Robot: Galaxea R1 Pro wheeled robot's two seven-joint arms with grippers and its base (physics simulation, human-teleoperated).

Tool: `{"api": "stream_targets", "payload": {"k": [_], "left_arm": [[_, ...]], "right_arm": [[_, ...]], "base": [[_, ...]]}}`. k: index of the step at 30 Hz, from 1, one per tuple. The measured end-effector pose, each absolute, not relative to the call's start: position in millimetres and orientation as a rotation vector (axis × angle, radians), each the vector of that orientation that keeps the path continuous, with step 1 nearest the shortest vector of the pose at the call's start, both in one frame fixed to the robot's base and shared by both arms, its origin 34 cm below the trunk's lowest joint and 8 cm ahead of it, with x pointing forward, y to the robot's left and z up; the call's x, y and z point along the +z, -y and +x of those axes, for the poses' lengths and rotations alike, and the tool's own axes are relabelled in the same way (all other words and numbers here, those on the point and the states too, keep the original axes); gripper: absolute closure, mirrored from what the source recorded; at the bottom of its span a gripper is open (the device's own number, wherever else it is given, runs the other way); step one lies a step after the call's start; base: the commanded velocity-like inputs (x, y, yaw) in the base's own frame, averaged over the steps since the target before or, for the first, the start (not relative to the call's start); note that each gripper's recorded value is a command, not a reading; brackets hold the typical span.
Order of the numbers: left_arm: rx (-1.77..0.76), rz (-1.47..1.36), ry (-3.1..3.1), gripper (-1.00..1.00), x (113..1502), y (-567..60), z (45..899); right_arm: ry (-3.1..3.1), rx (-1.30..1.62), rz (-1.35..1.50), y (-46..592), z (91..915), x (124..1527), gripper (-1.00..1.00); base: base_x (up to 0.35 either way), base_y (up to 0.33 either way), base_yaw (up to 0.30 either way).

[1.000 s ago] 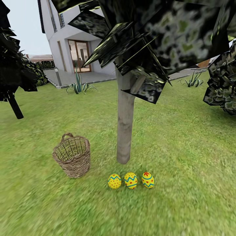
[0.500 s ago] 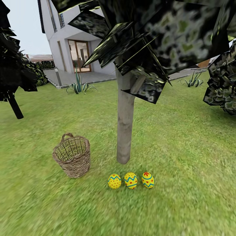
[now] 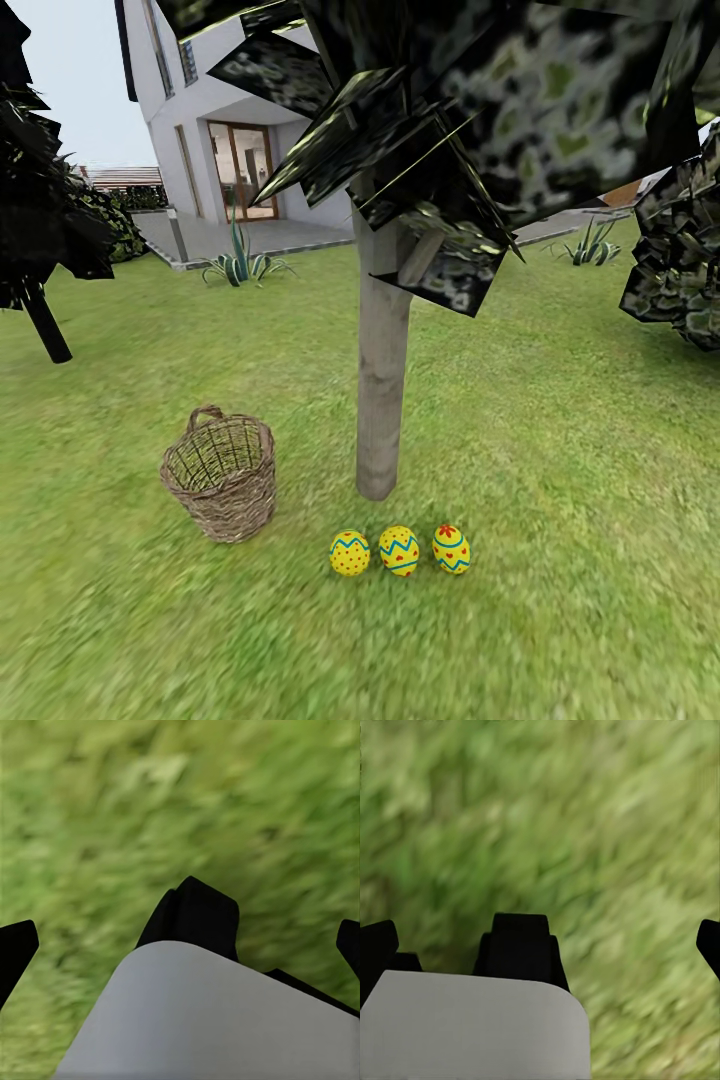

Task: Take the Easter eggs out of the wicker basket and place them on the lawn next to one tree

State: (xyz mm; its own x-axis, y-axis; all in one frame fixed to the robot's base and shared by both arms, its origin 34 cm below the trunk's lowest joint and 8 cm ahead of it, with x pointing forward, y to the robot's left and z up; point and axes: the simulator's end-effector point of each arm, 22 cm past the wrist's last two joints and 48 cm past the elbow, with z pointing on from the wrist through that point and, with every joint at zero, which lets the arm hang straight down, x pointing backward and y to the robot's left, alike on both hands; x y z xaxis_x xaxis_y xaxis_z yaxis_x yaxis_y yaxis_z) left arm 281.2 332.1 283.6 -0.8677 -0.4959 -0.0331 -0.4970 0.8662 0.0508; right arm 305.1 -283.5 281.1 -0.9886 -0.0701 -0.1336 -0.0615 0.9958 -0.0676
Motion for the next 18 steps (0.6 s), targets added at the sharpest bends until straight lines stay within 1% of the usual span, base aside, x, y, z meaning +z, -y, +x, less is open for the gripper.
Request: {"api": "stream_targets", "payload": {"k": [18], "left_arm": [[0.101,-0.808,-3.041,-1.00,279.4,-332.2,270.9]], "right_arm": [[-3.044,-0.086,-0.107,279.9,283.3,275.1,-1.00]], "base": [[0.000,0.000,0.093]]}}
